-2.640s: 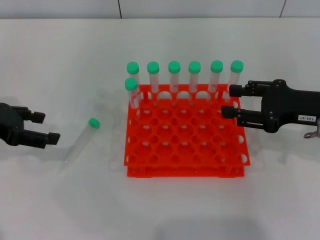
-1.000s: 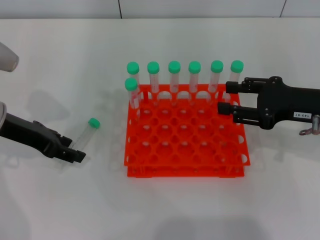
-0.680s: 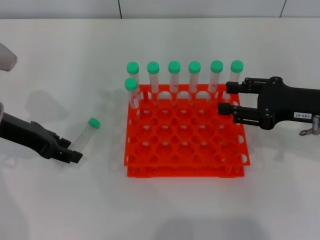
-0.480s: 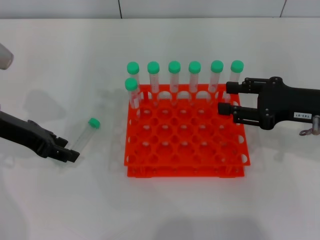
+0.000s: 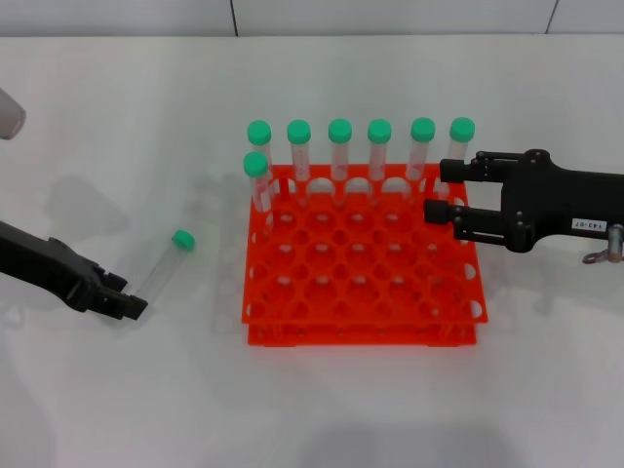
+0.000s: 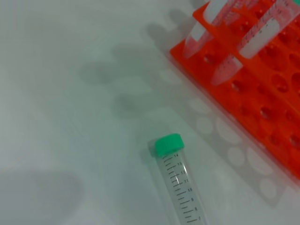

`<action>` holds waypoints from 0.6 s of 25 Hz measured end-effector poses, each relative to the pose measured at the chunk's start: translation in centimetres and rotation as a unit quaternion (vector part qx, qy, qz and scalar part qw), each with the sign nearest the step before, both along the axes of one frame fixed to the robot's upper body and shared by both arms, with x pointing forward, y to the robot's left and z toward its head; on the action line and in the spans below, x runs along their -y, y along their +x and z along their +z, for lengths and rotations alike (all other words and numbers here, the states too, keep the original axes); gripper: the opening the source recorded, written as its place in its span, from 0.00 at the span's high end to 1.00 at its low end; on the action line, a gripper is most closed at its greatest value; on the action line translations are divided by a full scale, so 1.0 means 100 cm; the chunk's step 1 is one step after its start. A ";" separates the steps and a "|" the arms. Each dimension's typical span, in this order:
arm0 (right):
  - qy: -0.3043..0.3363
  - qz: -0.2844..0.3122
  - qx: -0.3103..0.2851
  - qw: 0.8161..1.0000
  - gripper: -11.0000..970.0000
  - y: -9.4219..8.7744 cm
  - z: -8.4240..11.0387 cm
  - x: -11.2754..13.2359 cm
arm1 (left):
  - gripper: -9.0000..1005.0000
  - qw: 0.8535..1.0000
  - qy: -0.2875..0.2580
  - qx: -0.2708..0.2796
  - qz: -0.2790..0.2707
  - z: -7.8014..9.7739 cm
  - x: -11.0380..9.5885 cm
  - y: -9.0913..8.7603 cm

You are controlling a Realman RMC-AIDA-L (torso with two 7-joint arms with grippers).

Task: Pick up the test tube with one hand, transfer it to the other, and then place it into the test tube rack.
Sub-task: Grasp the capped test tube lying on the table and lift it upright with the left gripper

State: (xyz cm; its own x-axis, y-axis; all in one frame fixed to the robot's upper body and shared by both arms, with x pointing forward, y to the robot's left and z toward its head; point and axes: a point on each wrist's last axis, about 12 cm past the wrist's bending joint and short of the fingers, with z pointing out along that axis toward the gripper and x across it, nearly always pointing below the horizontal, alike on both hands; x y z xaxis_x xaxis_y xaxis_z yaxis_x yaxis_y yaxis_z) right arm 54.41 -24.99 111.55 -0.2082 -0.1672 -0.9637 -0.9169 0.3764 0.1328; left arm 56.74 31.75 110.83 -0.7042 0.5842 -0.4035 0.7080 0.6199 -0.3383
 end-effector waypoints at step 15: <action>-0.002 -0.006 0.002 1.000 0.40 0.002 0.000 0.000 | 0.52 1.000 0.003 0.006 -0.002 0.000 0.001 0.003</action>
